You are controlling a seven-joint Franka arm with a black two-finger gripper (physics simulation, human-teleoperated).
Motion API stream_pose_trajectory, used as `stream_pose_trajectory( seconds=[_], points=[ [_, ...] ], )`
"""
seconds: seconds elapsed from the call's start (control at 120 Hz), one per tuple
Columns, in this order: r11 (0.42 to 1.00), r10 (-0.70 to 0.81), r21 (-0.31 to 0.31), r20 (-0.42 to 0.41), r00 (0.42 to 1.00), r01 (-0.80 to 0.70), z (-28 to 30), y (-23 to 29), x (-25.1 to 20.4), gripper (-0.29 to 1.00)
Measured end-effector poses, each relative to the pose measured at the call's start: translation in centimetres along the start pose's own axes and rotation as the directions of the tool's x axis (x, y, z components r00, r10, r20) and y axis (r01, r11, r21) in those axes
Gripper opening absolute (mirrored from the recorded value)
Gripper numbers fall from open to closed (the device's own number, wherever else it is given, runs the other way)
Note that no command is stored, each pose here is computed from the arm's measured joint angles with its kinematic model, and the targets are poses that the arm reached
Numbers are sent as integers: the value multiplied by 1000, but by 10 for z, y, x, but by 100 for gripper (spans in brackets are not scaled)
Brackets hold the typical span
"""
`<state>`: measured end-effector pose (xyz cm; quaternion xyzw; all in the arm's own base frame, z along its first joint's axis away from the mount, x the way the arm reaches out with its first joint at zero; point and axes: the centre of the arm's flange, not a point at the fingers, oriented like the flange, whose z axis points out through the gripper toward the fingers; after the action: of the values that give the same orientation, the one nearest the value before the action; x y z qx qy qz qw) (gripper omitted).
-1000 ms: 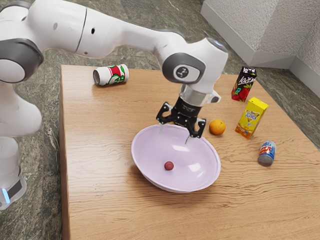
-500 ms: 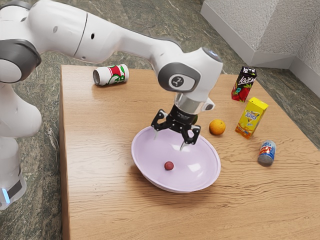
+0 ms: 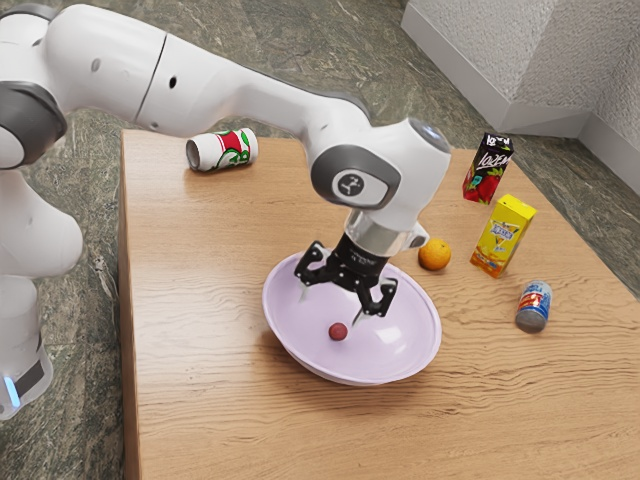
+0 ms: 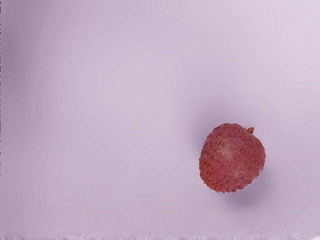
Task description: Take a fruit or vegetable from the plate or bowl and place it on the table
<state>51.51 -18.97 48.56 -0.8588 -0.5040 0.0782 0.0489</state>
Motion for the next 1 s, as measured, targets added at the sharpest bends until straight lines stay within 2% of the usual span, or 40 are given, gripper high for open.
stream_pose_trajectory(
  seconds=[0.175,0.342,0.508,1.0],
  points=[
    [1000,-23,4,3,1000,23,0,-1,0,70],
    [997,-75,-25,-5,997,75,-4,0,28,70],
    [999,-51,4,5,999,51,23,36,32,70],
    [998,-45,33,-1,999,45,38,45,25,70]
  ],
)
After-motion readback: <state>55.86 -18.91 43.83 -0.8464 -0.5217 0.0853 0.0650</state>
